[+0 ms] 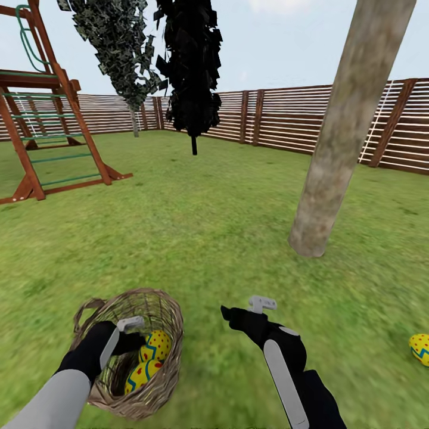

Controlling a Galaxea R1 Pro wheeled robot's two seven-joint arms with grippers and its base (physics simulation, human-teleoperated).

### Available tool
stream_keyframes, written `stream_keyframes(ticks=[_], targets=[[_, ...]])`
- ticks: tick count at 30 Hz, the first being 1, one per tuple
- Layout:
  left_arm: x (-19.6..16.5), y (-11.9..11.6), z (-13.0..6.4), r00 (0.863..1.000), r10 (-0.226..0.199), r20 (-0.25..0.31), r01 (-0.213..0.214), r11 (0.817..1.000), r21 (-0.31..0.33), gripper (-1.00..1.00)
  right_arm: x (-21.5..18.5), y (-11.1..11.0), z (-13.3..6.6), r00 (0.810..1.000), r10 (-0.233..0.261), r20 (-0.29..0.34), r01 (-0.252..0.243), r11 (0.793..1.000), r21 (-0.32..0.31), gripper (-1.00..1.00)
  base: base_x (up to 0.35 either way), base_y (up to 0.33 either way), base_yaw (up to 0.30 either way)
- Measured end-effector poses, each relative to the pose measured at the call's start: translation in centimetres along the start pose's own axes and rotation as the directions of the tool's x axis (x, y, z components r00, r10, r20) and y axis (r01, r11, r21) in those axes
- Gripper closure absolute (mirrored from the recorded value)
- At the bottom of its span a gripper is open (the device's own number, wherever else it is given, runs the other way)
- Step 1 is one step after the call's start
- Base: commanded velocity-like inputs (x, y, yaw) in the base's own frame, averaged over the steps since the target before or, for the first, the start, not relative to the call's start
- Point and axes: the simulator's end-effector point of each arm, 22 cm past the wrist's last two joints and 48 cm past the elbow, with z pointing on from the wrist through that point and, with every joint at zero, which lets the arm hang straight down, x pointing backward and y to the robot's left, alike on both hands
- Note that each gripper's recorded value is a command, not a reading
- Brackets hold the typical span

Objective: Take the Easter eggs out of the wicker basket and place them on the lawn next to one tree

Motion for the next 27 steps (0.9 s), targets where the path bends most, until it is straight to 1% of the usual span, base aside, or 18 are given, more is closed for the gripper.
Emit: stream_keyframes(ticks=[5, 9, 14, 17, 22, 27], targets=[[0.0, -0.4, 0.6, 0.999, -0.001, -0.034, 0.002, 1.000, 0.006, -1.00, 0.3, -0.2, 0.2, 1.000, 0.002, -0.006, -0.002, 1.000, 0.002, -1.00, 0.000, 0.000, 0.000], [-2.1, -1.4, 0.3, 0.999, -0.001, -0.043, 0.002, 1.000, 0.015, -1.00, 0.5, -0.3, 0.4, 1.000, 0.004, -0.012, -0.004, 1.000, 0.004, -1.00, 0.000, 0.000, 0.000], [-1.3, -2.0, 1.0, 0.997, -0.001, -0.073, 0.002, 1.000, 0.022, -1.00, 0.8, -0.5, 0.7, 1.000, 0.007, -0.021, -0.006, 1.000, 0.007, -1.00, 0.000, 0.000, 0.000], [-1.2, -2.0, 1.2, 0.997, 0.003, -0.073, -0.001, 1.000, 0.021, -1.00, 1.0, -0.6, 0.8, 1.000, 0.008, -0.025, -0.008, 1.000, 0.008, -1.00, 0.000, 0.000, 0.000], [-1.5, -1.7, 1.6, 0.999, 0.011, -0.053, -0.010, 1.000, 0.011, -1.00, 1.3, -0.8, 1.0, 0.999, 0.011, -0.033, -0.011, 1.000, 0.010, -1.00, 0.000, 0.000, 0.000], [-1.4, -1.6, 2.0, 0.998, 0.015, -0.054, -0.015, 1.000, 0.007, -1.00, 1.6, -0.9, 1.3, 0.999, 0.014, -0.041, -0.014, 1.000, 0.012, -1.00, 0.000, 0.000, 0.000]])
